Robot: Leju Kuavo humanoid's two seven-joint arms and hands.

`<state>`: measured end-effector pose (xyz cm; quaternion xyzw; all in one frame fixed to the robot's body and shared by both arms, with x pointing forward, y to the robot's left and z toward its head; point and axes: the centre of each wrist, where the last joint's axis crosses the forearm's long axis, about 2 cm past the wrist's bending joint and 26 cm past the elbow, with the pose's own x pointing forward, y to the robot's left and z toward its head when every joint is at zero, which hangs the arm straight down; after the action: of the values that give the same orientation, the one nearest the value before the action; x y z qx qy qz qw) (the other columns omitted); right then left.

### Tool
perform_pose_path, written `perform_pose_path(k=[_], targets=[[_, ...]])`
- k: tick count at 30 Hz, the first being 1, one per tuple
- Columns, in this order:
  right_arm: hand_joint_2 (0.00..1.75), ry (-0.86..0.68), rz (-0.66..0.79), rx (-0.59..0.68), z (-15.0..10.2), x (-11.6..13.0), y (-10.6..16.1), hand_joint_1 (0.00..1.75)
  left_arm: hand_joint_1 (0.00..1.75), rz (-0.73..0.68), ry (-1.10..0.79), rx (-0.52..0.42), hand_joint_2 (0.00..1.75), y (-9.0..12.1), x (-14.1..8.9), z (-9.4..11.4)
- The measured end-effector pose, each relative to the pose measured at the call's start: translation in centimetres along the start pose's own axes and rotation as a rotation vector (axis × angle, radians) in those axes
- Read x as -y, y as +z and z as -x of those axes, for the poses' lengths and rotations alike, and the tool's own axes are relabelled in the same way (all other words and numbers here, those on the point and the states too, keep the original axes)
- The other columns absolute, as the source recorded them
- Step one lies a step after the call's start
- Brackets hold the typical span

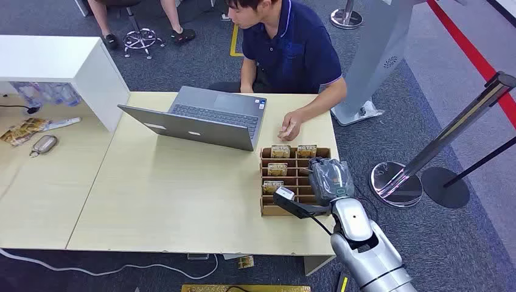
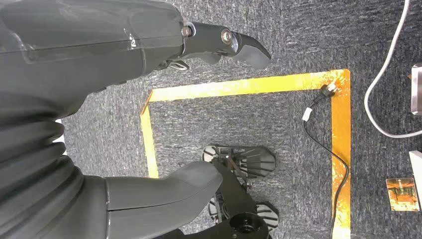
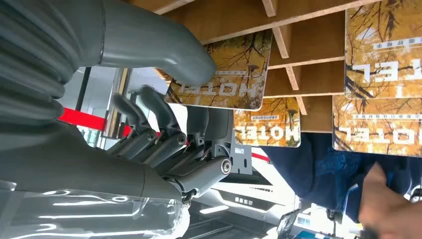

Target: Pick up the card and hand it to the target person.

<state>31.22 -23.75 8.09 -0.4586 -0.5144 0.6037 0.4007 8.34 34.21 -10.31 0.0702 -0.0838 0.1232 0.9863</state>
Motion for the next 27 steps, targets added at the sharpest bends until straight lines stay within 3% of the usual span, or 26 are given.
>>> perform_pose_path(k=[12,22,27], targets=[[1.75,-0.028,0.108,-0.002,-0.2,3.5,-0.4,1.75,0.0,-0.002,0.007,-0.005,1.75,0.0,0.0,0.0],[1.75,-0.045,0.263,-0.01,1.0,8.6,-0.5,1.75,0.0,0.001,0.008,-0.012,1.75,0.0,0.0,0.0],[1.75,-0.049,0.326,0.009,1.4,10.1,-1.1,1.75,0.0,0.011,-0.005,-0.006,1.75,0.0,0.0,0.0]])
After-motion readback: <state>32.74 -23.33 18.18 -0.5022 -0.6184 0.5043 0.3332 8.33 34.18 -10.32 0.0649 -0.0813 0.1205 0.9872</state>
